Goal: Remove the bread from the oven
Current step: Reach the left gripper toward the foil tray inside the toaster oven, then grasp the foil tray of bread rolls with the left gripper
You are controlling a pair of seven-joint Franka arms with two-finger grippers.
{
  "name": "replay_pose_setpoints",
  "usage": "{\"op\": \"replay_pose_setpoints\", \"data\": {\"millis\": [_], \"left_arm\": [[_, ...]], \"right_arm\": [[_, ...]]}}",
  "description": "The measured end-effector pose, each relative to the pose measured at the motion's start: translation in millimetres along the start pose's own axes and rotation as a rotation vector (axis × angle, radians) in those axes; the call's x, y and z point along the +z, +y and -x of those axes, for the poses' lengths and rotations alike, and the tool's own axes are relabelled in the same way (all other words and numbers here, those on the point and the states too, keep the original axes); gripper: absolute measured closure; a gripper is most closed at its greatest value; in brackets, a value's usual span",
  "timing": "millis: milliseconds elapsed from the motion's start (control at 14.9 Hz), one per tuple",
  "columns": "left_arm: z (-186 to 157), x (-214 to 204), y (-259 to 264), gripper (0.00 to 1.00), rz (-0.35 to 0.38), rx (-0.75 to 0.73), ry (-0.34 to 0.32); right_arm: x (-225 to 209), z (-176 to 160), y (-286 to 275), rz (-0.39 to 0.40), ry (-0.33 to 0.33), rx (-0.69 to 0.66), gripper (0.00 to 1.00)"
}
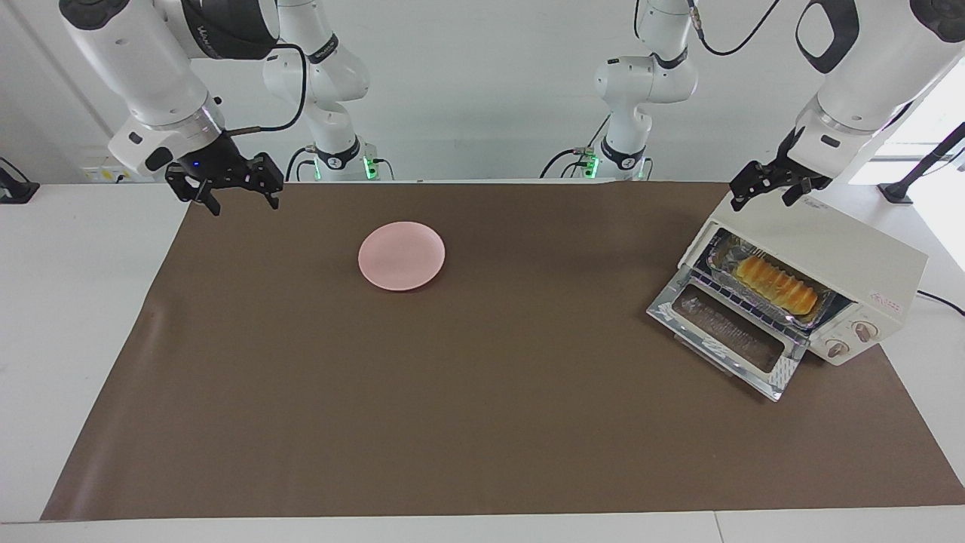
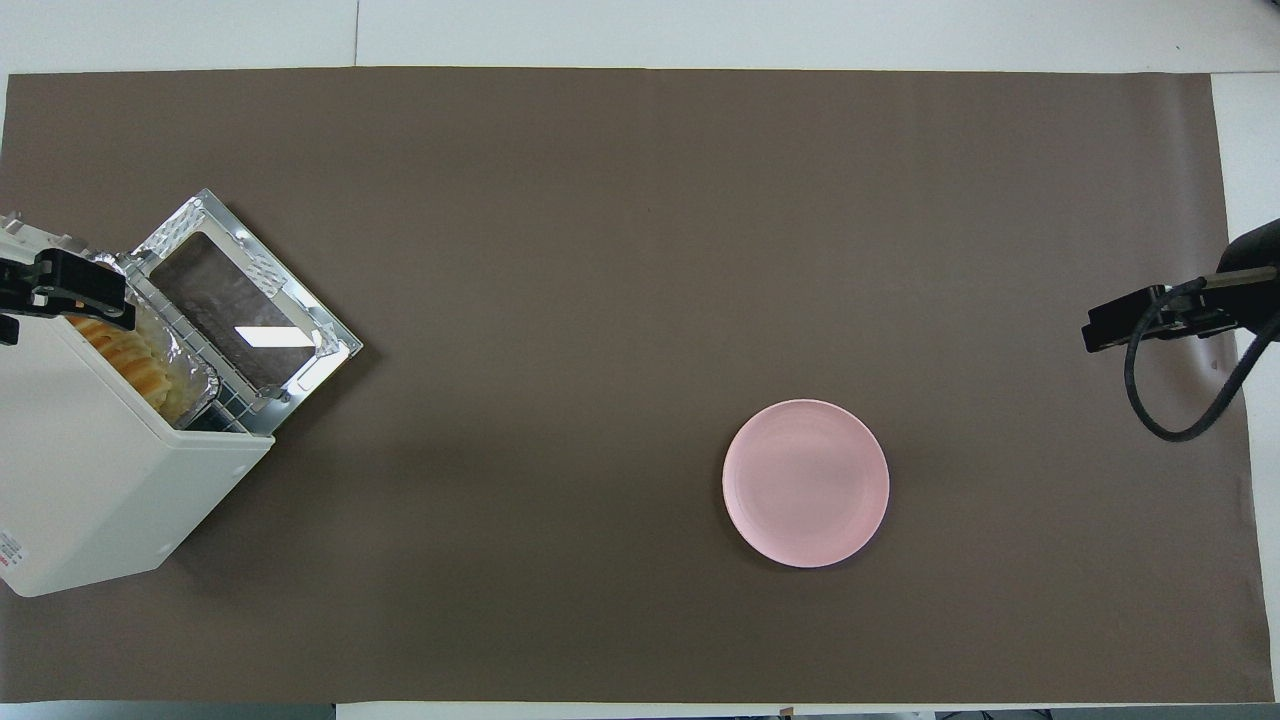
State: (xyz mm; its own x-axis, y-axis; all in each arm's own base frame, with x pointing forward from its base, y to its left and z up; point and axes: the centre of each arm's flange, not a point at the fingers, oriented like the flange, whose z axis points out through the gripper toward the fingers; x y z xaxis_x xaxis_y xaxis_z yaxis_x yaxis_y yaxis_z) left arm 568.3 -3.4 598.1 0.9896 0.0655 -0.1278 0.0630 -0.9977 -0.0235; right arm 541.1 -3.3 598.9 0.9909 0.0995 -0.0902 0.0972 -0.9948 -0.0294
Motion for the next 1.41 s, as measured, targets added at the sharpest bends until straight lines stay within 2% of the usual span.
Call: {"op": "replay_pose_setpoints", "data": {"millis": [336, 604, 806, 1074, 1410], "left_arm": [[-87, 69, -45, 0.0, -0.058, -0.23, -0.061], [-123, 115, -25, 0.0, -0.105, -0.465, -0.073], [-131, 127, -3, 0.0, -0.16, -0.57, -0.031], [-126, 159, -6, 0.0, -0.208, -0.635, -0.056], [-104, 196, 12, 0.0, -0.228, -0.652, -0.043]], "right_arm": [[0, 0, 0, 0.0, 0.0, 0.0, 0.0], [0, 0, 0, 0.0, 0.0, 0.0, 0.0], [0, 0, 0, 0.0, 0.0, 0.0, 0.0], [0, 0, 0, 0.0, 0.0, 0.0, 0.0], [0, 0, 0, 0.0, 0.0, 0.0, 0.0]]}}
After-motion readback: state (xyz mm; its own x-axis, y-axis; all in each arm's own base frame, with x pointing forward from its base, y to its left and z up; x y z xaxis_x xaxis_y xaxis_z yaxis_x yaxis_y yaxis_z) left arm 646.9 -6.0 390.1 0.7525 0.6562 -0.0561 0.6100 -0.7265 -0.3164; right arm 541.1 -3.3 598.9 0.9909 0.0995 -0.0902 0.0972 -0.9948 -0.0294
